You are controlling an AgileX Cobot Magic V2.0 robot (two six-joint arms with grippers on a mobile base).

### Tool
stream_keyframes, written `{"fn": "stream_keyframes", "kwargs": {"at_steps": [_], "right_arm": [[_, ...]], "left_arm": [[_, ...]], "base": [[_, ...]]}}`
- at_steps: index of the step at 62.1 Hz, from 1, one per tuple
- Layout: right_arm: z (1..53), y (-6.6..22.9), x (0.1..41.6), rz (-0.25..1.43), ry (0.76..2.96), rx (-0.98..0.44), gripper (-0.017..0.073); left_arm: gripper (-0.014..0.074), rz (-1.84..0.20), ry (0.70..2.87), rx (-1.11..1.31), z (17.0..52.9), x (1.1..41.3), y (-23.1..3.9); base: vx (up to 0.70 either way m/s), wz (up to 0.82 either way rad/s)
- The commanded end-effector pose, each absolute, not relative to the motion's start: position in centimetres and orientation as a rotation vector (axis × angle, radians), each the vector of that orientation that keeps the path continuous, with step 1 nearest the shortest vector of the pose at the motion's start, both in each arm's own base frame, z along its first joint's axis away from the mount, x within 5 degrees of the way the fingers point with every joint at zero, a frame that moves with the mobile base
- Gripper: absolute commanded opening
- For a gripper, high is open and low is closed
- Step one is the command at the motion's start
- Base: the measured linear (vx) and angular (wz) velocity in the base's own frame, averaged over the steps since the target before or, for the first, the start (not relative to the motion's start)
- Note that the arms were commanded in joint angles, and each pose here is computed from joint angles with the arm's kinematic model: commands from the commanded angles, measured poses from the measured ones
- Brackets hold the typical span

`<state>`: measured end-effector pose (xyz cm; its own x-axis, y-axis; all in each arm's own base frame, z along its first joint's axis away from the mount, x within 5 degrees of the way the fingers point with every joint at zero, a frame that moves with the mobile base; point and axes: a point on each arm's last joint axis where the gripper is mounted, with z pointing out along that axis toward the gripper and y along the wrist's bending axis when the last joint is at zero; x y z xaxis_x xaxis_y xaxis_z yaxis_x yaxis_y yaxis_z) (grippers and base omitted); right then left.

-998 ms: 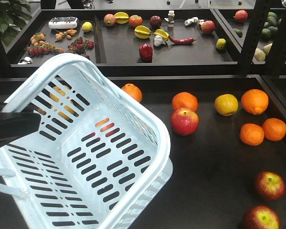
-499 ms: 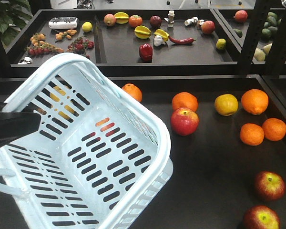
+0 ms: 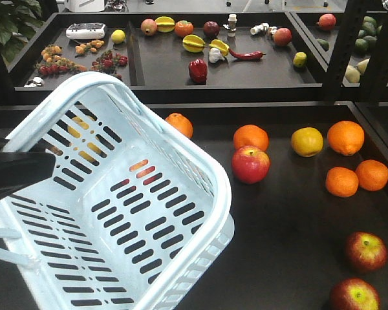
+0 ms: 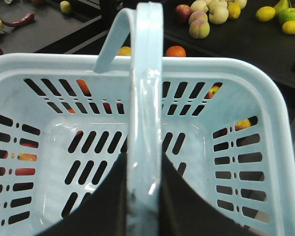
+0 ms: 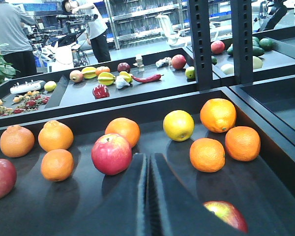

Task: Pick three apples into basket with both arms
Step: 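Drive the base up to the table edge holding the basket, then swing the basket with the left gripper over the table and lower it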

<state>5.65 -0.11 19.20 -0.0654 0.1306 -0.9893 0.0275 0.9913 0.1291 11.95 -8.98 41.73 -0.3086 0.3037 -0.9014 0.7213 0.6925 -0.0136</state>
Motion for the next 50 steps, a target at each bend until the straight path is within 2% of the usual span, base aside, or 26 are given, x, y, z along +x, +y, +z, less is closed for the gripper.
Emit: {"fn": "stream_keyframes", "kwargs": {"at_steps": [1, 43, 50], "right_arm": [[19.50, -0.13, 5.64, 0.072, 1.562, 0.108, -0.0005], [19.50, -0.13, 5.64, 0.072, 1.562, 0.108, -0.0005], [19.50, -0.13, 5.64, 0.072, 1.562, 0.108, -0.0005]], "left_arm": [[-0.0006, -0.548, 1.772, 0.710, 43.68, 11.88, -8.89], [-0.0006, -0.539, 1.722, 0.665, 44.17, 12.31, -8.85], [-0.0006, -0.585, 1.707, 0.621, 44.36, 12.83, -9.20]], "base": [[0.00, 0.00], [0.00, 0.00], [0.00, 0.00]]}}
